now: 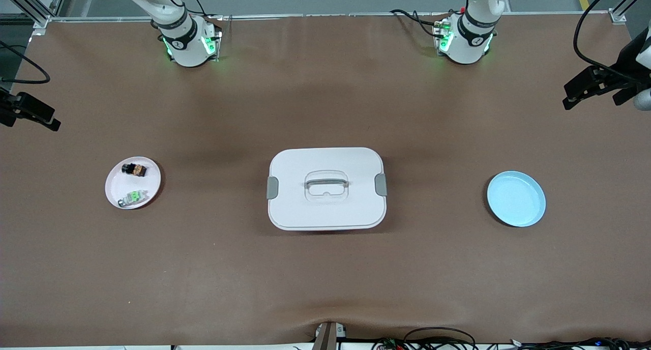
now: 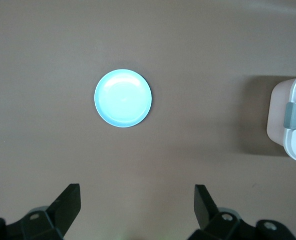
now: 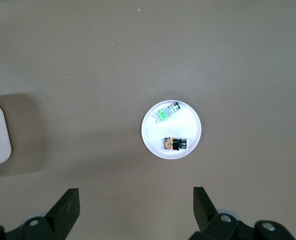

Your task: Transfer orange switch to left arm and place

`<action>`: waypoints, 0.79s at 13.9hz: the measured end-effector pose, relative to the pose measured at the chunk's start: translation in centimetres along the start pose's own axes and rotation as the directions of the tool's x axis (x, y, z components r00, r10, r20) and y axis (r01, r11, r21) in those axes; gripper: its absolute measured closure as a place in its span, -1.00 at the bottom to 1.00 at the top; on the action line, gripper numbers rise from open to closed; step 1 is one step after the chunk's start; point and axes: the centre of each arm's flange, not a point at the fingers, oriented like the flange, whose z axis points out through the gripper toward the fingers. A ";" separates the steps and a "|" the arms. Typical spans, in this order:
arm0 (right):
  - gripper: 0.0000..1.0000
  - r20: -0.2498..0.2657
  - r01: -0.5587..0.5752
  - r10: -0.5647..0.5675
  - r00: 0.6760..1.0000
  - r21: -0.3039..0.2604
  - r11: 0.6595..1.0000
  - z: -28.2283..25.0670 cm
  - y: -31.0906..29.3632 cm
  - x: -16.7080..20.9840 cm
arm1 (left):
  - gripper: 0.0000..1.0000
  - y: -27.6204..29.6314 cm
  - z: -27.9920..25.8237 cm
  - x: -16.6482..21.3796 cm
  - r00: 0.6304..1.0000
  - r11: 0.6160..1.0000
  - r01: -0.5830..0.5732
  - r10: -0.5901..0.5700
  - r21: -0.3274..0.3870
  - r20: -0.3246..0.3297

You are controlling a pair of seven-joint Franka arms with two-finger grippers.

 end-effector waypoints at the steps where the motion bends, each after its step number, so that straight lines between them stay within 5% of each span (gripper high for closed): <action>1: -1.00 0.000 0.000 0.000 1.000 0.000 1.000 0.0 0.0 0.0 | -1.00 0.0 0.0 0.0 1.000 1.000 0.000 0.000 0.000 0.002; 11: -1.00 0.000 0.000 0.000 1.000 0.000 1.000 0.0 0.0 0.0 | -1.00 0.0 0.1 -0.1 1.000 1.000 0.000 0.000 0.003 0.013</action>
